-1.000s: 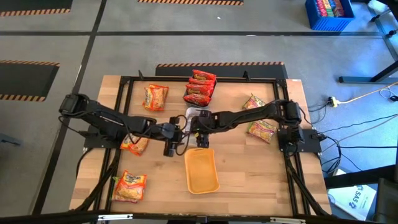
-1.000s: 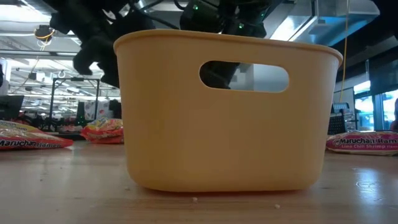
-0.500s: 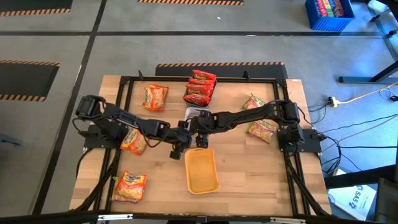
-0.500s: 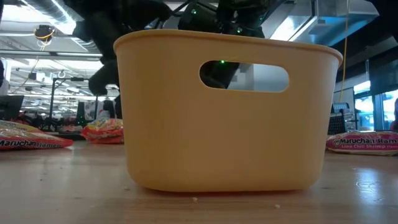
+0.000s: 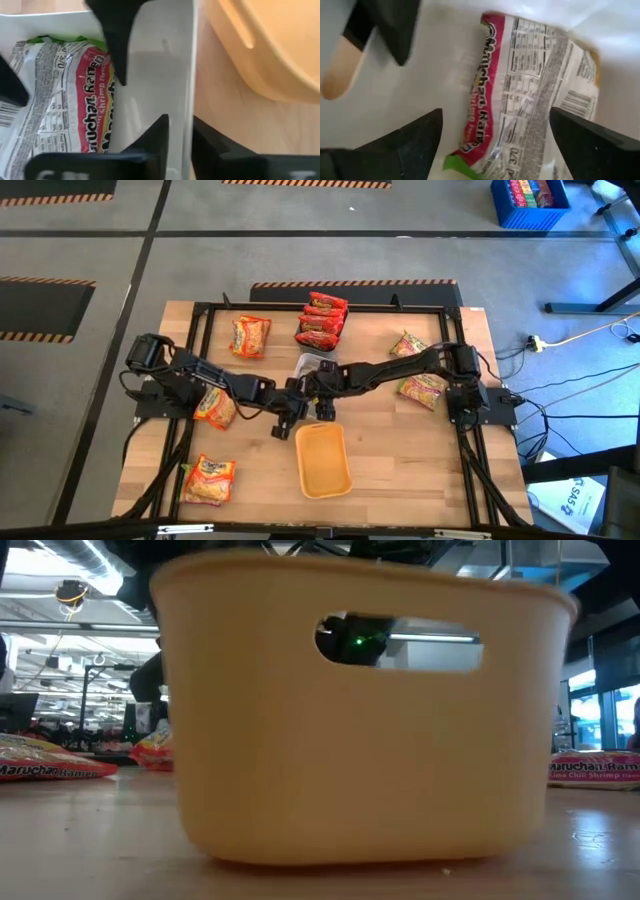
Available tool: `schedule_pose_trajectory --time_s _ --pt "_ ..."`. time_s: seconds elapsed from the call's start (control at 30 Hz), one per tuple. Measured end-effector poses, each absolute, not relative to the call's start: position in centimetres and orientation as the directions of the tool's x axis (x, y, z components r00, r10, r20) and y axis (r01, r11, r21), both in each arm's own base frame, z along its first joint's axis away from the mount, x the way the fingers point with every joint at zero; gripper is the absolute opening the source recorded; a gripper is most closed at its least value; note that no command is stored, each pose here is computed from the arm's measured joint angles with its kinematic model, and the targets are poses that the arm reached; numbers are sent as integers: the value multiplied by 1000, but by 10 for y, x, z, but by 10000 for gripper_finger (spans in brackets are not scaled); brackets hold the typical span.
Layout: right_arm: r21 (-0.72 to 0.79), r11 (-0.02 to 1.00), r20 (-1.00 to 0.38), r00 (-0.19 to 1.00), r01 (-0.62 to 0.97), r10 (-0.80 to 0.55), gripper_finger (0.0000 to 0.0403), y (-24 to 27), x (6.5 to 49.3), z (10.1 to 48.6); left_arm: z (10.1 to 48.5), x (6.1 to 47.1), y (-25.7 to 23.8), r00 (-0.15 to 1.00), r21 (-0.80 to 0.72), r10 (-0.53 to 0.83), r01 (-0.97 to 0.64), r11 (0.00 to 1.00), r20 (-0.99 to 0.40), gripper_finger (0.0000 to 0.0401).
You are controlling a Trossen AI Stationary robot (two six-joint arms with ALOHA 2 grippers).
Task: Sort Maruchan noodles
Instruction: Put the green noodle pack into the white bin
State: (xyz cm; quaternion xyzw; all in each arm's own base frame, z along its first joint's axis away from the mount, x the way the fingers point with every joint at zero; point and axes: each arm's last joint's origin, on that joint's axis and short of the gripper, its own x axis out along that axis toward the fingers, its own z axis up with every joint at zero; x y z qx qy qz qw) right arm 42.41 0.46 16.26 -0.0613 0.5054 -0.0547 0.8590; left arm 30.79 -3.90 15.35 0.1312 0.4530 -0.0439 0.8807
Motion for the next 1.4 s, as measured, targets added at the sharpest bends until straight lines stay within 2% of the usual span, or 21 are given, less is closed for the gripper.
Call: schedule_pose_trajectory --time_s 0.2,0.47,0.6,1.13,1.4 --pt "-166 986 -858 491 14 -152 346 5 425 163 154 308 -40 587 189 34 205 960 -809 6" --pt "-197 979 -868 474 -48 -151 346 5 430 146 154 308 -41 590 181 -8 260 948 -807 4" --pt "-220 975 -873 451 -22 -187 346 1 430 140 154 309 -41 592 166 -33 279 946 -806 5" --pt "-535 844 -769 387 46 -508 346 8 429 154 154 308 -42 595 185 -22 285 940 -804 3" --pt "-601 796 -726 363 77 -584 347 7 428 156 155 308 -43 596 188 -22 287 939 -803 4"
